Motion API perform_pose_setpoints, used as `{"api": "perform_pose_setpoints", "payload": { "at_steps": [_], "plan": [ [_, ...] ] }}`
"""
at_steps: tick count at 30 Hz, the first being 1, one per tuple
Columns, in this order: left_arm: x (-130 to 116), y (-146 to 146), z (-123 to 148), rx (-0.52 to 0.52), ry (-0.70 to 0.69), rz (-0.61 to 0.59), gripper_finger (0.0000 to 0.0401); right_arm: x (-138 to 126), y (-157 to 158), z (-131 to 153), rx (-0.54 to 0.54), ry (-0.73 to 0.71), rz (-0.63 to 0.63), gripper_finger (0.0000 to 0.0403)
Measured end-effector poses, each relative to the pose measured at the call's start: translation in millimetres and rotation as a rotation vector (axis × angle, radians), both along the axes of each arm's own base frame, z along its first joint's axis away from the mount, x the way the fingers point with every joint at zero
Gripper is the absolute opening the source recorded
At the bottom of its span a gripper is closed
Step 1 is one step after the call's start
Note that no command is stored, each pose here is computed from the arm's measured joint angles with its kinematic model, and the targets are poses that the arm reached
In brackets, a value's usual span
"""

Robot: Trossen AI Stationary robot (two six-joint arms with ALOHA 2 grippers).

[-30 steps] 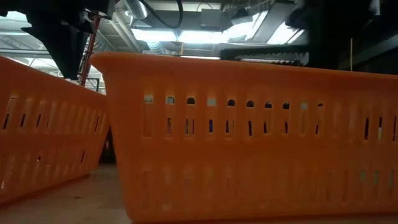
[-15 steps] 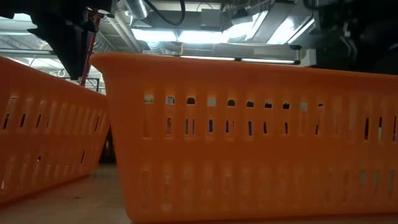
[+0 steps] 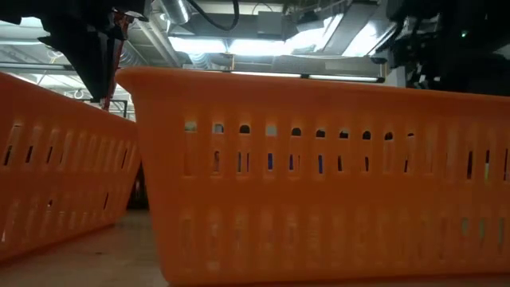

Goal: Stack baskets by color
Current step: Stack the bottom right black bin on the top black bin

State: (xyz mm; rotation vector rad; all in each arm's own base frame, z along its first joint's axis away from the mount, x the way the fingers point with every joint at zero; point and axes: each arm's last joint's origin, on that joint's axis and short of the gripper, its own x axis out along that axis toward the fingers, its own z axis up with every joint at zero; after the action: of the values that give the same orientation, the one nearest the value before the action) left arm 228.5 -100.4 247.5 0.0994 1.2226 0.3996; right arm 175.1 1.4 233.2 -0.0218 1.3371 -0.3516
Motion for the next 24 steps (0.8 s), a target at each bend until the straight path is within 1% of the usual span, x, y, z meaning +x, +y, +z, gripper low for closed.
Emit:
{"api": "perform_pose_setpoints", "payload": {
  "at_steps": [3,6,12,15,19,24],
  "plan": [
    [0,0,0,0.000,0.000,0.000,0.0059,2,-4,-10,0.056,-0.023,0.025,0.0000],
    [0,0,0,0.000,0.000,0.000,0.0059,2,-6,-21,0.055,-0.016,0.031,0.0000],
    [1,2,0,-0.002,-0.007,0.008,0.0059,7,-6,-21,0.062,-0.026,0.040,0.0000],
    [3,3,0,-0.005,-0.016,0.016,0.0059,7,-5,-21,0.072,-0.027,0.040,0.0008],
    [4,6,0,-0.005,-0.017,0.027,0.0060,6,-5,-21,0.072,-0.025,0.038,0.0040],
    [5,7,0,-0.005,-0.017,0.034,0.0059,6,-6,-21,0.065,-0.025,0.035,0.0106]
  ]
}}
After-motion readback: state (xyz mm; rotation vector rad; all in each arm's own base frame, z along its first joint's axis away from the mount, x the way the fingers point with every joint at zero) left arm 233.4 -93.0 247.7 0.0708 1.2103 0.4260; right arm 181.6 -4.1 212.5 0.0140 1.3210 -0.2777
